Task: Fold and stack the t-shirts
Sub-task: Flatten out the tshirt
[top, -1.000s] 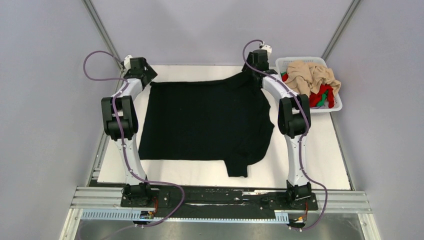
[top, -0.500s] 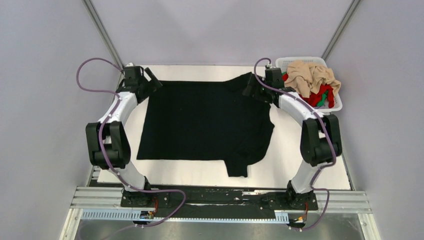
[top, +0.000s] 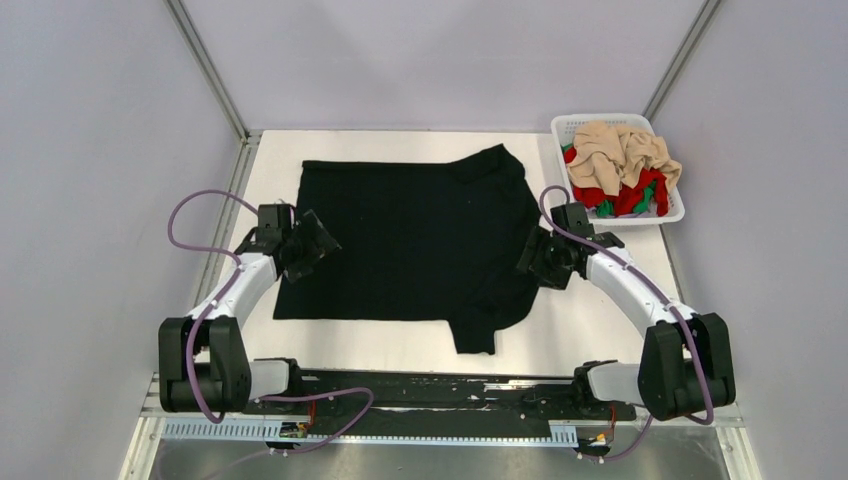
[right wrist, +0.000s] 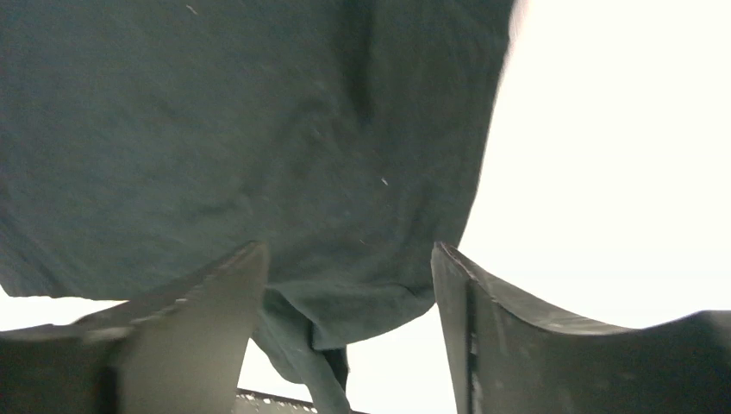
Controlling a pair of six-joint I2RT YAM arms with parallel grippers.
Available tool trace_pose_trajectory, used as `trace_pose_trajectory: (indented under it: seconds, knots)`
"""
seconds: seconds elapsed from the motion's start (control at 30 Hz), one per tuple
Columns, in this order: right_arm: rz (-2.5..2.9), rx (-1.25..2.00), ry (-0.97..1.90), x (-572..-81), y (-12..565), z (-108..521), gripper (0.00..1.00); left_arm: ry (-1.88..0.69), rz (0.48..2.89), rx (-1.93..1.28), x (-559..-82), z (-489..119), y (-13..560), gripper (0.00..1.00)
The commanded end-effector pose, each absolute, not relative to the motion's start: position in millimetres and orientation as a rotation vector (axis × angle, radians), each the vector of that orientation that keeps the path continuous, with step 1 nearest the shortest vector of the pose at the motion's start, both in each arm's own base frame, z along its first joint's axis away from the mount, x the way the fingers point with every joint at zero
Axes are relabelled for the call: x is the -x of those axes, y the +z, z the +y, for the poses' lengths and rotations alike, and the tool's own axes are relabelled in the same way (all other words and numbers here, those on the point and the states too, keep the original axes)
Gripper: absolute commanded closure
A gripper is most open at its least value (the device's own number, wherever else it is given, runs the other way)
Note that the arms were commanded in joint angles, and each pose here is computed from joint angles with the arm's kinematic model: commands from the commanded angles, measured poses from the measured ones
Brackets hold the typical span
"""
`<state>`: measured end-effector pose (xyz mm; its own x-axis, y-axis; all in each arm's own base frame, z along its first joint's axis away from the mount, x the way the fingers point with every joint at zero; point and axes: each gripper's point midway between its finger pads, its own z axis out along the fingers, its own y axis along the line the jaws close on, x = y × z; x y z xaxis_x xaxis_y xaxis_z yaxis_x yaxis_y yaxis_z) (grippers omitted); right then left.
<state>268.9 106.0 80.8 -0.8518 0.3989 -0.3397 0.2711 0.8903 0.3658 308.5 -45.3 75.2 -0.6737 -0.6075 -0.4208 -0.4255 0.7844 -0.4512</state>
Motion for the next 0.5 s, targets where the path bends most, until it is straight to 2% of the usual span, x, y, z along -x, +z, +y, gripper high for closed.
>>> trace_pose_trajectory:
  seconds: [0.0, 0.37, 0.43, 0.47]
  knots:
    - [2.719, -0.599, 0.434, -245.7, 63.0, 106.3, 0.44, -0.439, 2.363, 0.806, -307.4, -43.9, 78.7, 0.0]
    - [2.846, -0.675, 0.327, -229.3, 18.5, 99.8, 0.64, -0.341, 2.444, 0.922, -301.4, -35.0, 41.5, 0.0]
    - [2.85, -0.685, 0.308, -227.7, 16.0, 97.4, 0.72, -0.33, 2.455, 0.935, -301.3, -34.2, 37.1, 0.0]
    - [2.851, -0.685, 0.303, -227.5, 15.9, 96.9, 0.81, -0.325, 2.462, 0.942, -301.0, -34.0, 34.4, 0.0]
